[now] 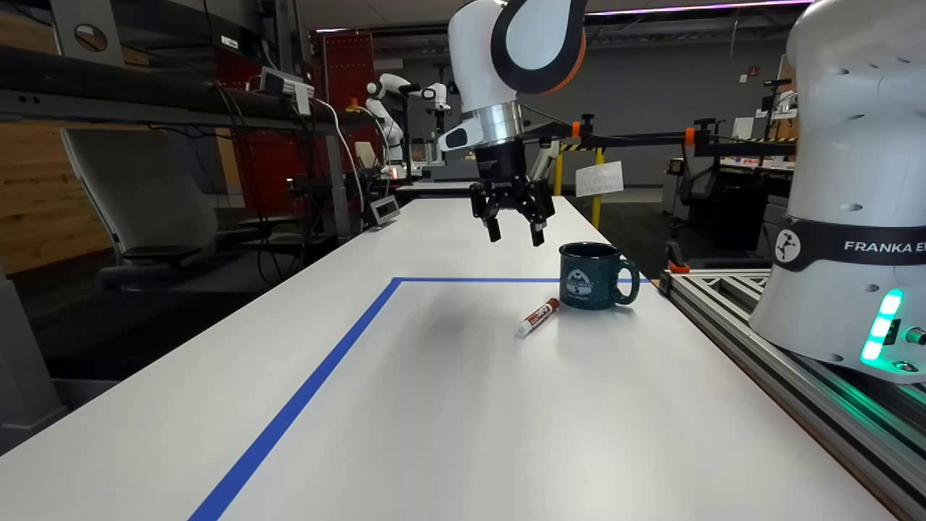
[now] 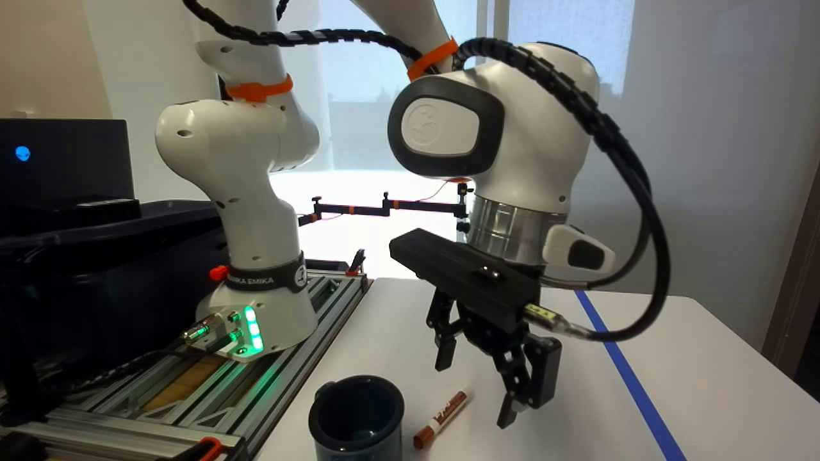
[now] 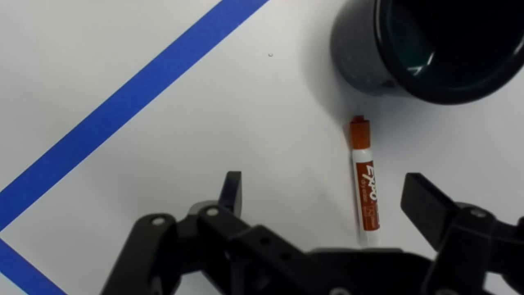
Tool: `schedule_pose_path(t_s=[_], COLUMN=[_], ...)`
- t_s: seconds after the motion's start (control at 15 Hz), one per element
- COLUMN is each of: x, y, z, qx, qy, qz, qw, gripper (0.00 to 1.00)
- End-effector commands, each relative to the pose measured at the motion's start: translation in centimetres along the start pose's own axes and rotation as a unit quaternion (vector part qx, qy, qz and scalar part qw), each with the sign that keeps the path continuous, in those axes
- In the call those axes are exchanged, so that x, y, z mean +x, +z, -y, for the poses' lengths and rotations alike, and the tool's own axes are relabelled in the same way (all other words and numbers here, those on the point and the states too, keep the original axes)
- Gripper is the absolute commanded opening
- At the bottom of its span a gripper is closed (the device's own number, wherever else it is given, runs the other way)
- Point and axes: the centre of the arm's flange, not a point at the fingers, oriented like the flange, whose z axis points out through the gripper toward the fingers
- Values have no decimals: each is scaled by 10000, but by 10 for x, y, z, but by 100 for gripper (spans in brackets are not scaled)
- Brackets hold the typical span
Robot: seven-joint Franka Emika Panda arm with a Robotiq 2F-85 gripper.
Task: Put the marker on the table.
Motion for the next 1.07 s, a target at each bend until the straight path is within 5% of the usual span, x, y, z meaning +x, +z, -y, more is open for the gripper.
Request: schedule_pose_path(t_s=[0.0,0.53,1.0], x=[-11,-20,-16], y=[-24,-16,-18], z=[30,44,22], qx=[81,61,60], qy=[633,2076,2122], qz=[-404,-1131,-992], qw=[9971,9716,9722], gripper=[100,100,100])
